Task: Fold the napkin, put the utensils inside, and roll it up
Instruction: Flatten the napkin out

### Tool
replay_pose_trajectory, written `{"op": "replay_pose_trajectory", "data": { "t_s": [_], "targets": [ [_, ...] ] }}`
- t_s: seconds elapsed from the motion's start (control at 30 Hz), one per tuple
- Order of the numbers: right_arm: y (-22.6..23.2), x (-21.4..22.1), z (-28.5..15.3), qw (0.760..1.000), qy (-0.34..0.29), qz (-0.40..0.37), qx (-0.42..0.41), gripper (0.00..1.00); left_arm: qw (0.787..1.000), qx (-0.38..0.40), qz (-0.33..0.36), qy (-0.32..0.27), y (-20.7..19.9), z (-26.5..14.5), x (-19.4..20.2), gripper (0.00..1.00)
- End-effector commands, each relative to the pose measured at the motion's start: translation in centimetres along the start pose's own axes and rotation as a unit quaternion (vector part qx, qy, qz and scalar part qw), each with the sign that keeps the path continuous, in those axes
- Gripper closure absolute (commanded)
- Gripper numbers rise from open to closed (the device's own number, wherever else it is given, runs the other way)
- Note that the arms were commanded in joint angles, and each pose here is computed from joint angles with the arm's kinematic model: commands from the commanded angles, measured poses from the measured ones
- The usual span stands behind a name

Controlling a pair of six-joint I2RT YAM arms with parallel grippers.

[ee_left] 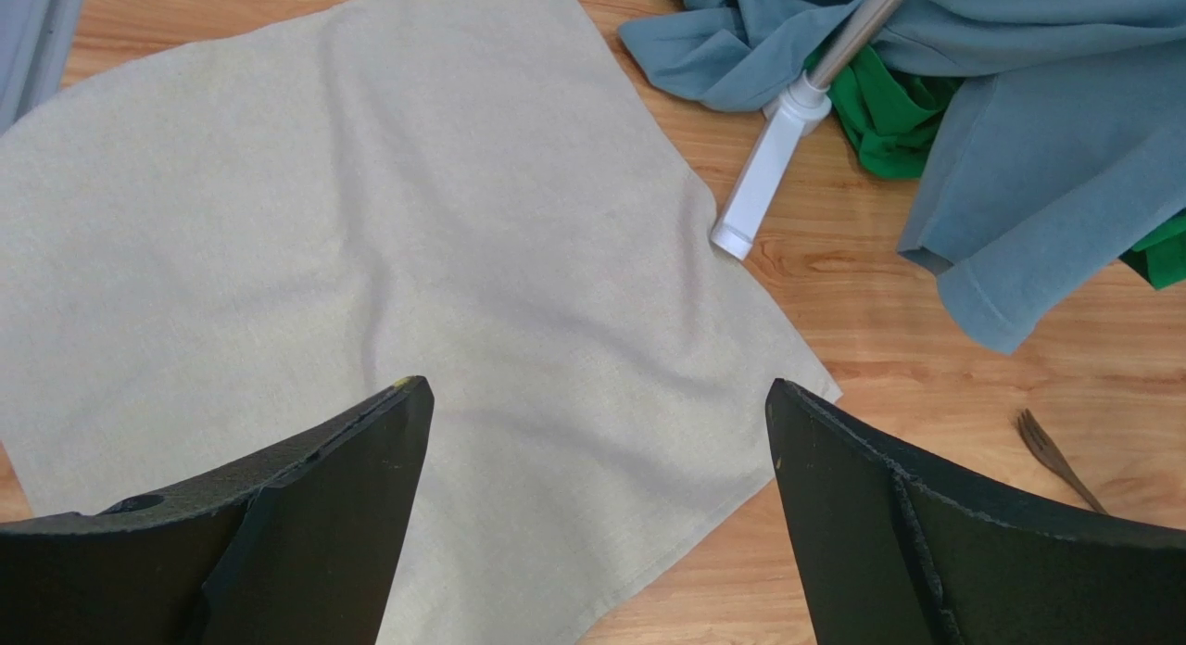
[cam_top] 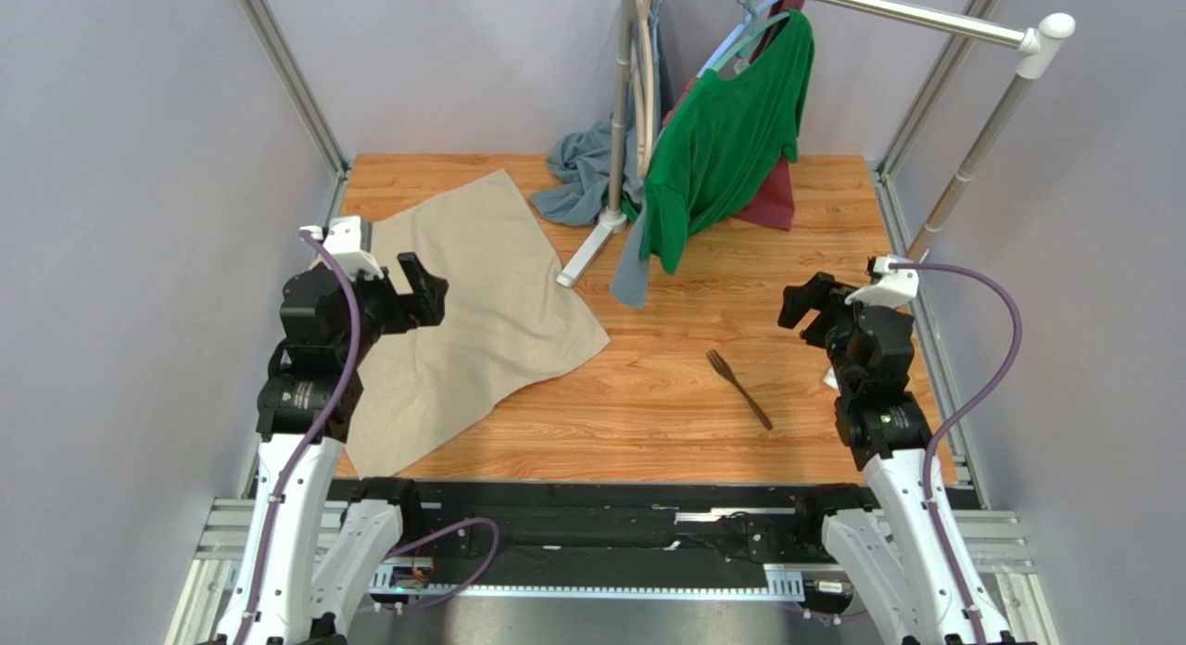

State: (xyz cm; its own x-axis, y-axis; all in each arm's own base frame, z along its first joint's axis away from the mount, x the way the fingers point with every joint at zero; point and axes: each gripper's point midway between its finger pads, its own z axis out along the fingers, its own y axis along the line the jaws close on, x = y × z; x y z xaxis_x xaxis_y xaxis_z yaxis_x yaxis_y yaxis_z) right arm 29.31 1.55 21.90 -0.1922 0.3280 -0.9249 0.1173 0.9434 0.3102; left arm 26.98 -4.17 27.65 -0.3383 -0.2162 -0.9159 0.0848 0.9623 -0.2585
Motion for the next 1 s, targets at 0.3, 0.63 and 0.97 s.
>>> {"op": "replay_pose_trajectory", "data": {
  "t_s": [0.3, 0.63, 0.97],
  "targets": [
    [12.9, 3.3, -1.6, 0.974, 0.060, -0.042, -0.214, 0.22, 0.986, -0.079, -0.142, 0.025, 2.8, 3.1, 5.3, 0.02],
    [29.7, 9.0, -6.5, 0.895, 0.125, -0.099, -0.417, 0.22, 0.944, -0.240, -0.221, 0.052, 8.8, 5.2, 12.2, 0.01],
    [39.9, 16.4, -8.0, 0.812, 0.225, -0.121, -0.525, 0.23, 0.912, -0.248, -0.320, 0.063, 11.4, 6.8, 15.1, 0.01]
  ]
}}
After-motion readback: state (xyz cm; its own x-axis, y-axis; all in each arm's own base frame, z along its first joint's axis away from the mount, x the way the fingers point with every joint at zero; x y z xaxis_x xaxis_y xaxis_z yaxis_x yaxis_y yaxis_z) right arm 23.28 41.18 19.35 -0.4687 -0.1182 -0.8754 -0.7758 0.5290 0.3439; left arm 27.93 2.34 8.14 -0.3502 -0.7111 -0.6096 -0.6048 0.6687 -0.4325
